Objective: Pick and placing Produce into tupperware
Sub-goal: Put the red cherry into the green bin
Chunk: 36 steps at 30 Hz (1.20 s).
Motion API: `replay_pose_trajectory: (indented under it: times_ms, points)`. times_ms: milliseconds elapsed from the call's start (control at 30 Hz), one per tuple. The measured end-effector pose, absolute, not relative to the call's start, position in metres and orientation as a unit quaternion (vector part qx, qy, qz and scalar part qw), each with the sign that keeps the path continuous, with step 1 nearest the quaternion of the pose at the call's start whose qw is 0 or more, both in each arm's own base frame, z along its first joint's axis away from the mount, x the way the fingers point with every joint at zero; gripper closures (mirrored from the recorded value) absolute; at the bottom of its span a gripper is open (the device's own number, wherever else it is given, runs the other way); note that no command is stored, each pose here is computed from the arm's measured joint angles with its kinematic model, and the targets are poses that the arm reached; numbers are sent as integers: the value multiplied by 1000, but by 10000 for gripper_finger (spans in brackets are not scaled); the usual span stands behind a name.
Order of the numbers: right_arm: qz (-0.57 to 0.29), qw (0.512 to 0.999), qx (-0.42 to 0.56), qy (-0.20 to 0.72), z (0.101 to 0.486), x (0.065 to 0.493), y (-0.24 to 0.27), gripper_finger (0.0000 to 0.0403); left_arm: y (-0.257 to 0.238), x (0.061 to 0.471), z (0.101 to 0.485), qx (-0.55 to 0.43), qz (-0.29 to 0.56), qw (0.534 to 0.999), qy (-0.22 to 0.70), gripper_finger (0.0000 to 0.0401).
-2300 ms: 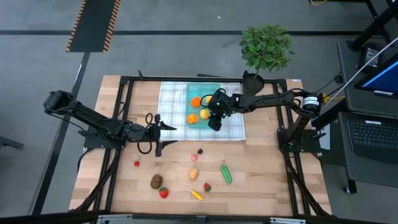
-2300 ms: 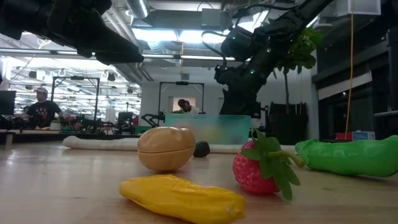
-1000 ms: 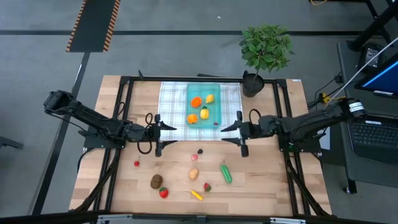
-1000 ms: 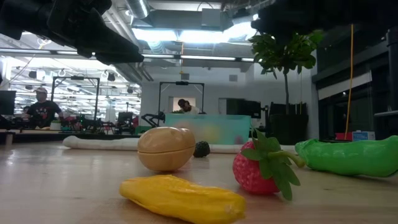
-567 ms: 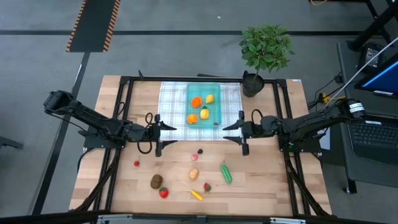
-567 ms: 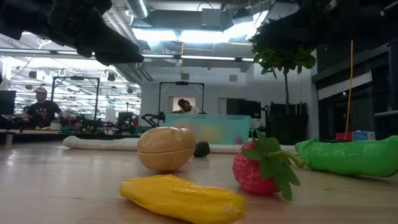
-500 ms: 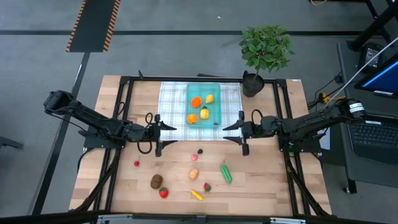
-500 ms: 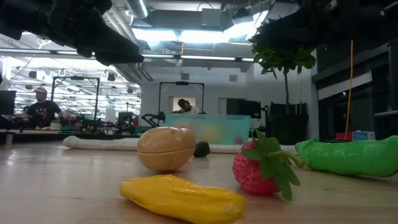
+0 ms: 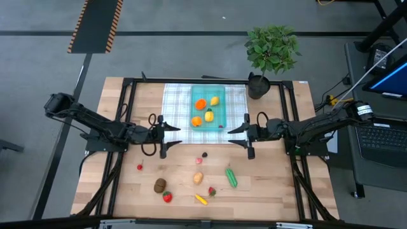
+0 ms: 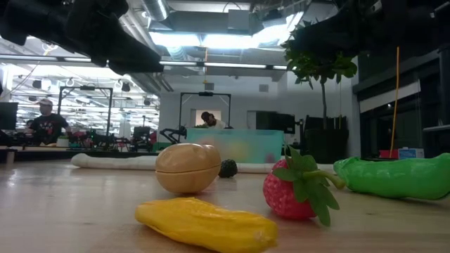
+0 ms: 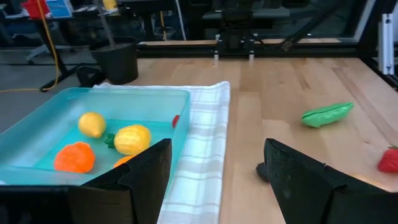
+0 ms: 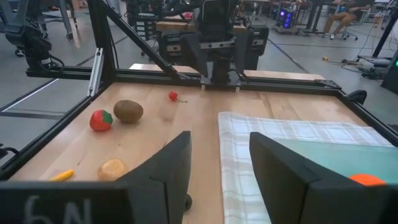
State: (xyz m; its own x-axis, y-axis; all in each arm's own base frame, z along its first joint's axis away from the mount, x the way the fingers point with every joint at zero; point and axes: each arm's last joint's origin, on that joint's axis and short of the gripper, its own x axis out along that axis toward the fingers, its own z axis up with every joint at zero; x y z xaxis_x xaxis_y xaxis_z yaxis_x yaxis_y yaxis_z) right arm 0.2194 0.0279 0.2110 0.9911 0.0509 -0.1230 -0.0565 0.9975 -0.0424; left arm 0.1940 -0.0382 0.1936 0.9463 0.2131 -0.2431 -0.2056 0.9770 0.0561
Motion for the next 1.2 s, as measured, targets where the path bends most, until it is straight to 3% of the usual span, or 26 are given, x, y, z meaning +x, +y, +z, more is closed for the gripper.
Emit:
replay_pose_trajectory:
  times_ms: [367,600,1000,1200]
  points:
    - [27,998,-23,60,211,219,28,238,-41,197,202,25,101,989,108,154]
    - [27,998,-22,61,211,219,28,238,-60,196,217,60,47,992,98,154]
    - [27,997,-22,64,211,219,28,238,-82,171,239,28,-29,998,56,154]
    - [27,997,-21,65,211,219,28,237,-83,163,238,4,-9,992,123,154]
